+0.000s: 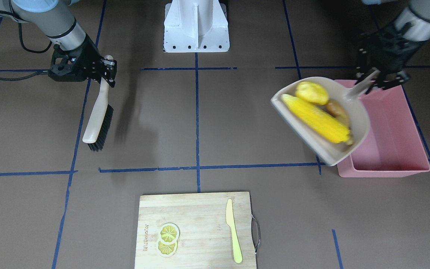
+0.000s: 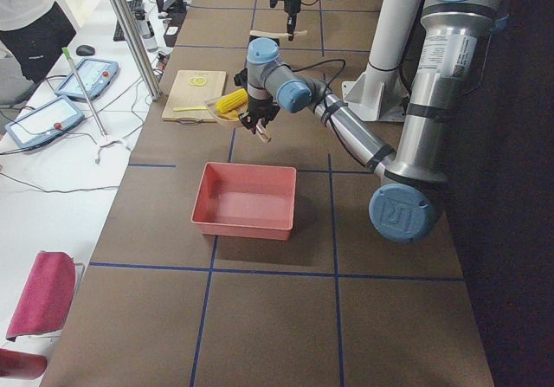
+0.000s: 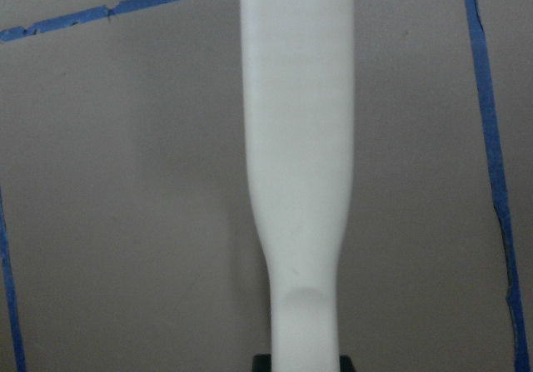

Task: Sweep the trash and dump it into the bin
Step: 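Lift the loaded dustpan with the left gripper over the pink bin, then tilt the dustpan with the left gripper to dump produce into the bin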

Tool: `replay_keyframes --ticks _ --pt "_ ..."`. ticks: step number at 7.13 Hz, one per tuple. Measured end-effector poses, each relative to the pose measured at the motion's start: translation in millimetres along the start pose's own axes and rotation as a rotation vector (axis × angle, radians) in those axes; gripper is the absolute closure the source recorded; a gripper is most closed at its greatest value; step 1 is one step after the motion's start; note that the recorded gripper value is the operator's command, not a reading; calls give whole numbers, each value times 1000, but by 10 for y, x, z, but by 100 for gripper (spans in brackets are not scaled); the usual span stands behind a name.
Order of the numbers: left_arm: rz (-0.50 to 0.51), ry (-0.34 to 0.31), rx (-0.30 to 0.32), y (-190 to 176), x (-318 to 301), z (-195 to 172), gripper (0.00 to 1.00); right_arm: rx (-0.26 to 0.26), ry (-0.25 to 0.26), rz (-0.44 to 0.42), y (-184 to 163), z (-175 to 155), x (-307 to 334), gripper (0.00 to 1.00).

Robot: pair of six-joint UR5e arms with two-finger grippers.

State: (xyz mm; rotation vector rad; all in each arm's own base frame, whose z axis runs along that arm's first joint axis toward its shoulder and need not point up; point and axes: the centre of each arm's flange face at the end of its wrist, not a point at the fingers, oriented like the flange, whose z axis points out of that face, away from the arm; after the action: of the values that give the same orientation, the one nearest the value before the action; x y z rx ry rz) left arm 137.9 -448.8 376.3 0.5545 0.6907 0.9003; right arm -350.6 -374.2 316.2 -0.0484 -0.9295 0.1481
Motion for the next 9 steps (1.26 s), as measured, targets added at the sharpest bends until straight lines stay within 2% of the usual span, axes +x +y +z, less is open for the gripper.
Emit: replay_keyframes --ticks 2,4,5,7,9 --pt "106 -55 -68 844 -465 -139 100 0 6 1 -12 32 10 100" --pt "175 -83 -126 1313 -820 -135 100 1 6 1 -10 38 8 100" --pt "230 -127 -180 1411 -938 -126 100 1 7 1 -7 40 8 100" --pt "410 -233 -329 1486 -1129 -153 100 11 11 4 -14 45 16 100" --pt "539 -296 -452 1492 -1224 -172 100 15 16 5 -23 68 29 100"
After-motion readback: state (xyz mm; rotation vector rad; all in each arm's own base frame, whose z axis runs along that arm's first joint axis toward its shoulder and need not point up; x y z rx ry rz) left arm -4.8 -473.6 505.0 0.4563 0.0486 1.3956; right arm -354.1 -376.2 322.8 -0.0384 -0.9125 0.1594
